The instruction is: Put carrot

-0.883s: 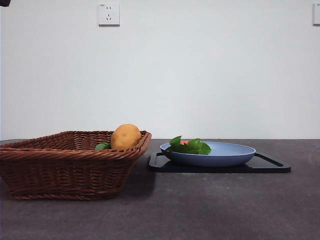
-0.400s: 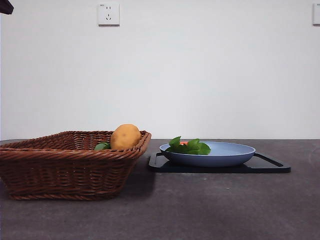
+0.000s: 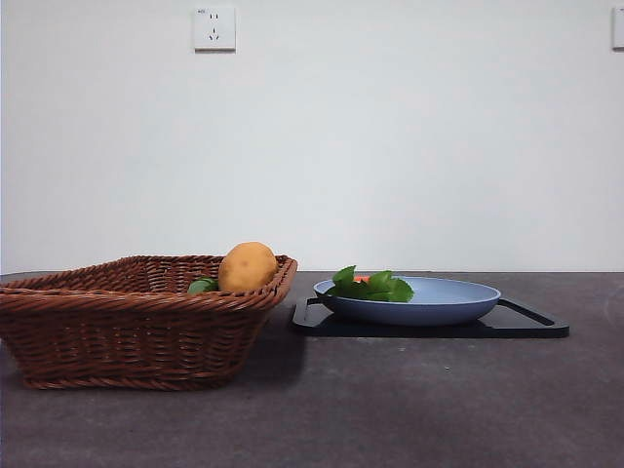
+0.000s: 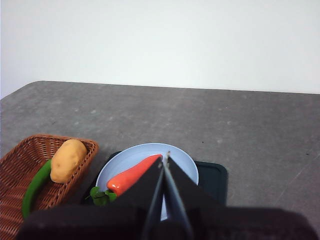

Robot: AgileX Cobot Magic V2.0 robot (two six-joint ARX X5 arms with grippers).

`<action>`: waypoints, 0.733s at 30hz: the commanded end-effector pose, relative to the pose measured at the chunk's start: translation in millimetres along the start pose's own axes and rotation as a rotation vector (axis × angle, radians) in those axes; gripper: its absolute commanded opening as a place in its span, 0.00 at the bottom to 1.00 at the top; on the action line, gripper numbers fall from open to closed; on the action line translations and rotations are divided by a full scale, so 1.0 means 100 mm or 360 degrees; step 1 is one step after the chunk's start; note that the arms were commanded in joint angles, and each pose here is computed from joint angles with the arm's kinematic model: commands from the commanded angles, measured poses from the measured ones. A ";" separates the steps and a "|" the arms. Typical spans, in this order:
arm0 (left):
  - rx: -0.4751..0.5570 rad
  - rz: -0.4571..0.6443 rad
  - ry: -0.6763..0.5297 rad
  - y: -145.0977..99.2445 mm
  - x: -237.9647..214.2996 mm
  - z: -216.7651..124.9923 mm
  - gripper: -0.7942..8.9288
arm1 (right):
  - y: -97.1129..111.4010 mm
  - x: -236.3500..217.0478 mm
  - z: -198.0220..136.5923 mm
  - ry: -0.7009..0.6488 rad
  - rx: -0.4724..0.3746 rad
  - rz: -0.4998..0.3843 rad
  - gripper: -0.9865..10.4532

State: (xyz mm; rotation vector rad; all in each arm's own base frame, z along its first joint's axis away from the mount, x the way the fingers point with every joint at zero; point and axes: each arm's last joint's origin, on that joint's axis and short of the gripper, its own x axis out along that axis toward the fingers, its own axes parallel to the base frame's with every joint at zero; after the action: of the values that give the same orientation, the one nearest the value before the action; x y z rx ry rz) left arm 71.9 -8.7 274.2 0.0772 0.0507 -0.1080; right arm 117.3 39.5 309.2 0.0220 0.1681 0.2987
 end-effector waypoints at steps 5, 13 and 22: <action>-0.0052 0.0263 0.0032 0.10 0.14 -0.56 0.09 | 0.00 -0.01 0.03 -0.0026 -0.0013 -0.0001 0.09; -0.0073 0.0292 0.0160 0.10 0.26 -1.06 0.09 | 0.00 -0.01 0.03 -0.0026 -0.0013 -0.0001 0.09; -0.0077 0.0291 0.0226 0.09 0.28 -1.24 0.09 | 0.00 -0.01 0.03 -0.0027 -0.0013 -0.0001 0.09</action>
State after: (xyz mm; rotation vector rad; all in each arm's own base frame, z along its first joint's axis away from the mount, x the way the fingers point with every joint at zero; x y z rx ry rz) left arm 94.7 6.4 151.8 0.0472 0.1868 0.0751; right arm 117.3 39.5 309.2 0.0220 0.1681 0.2987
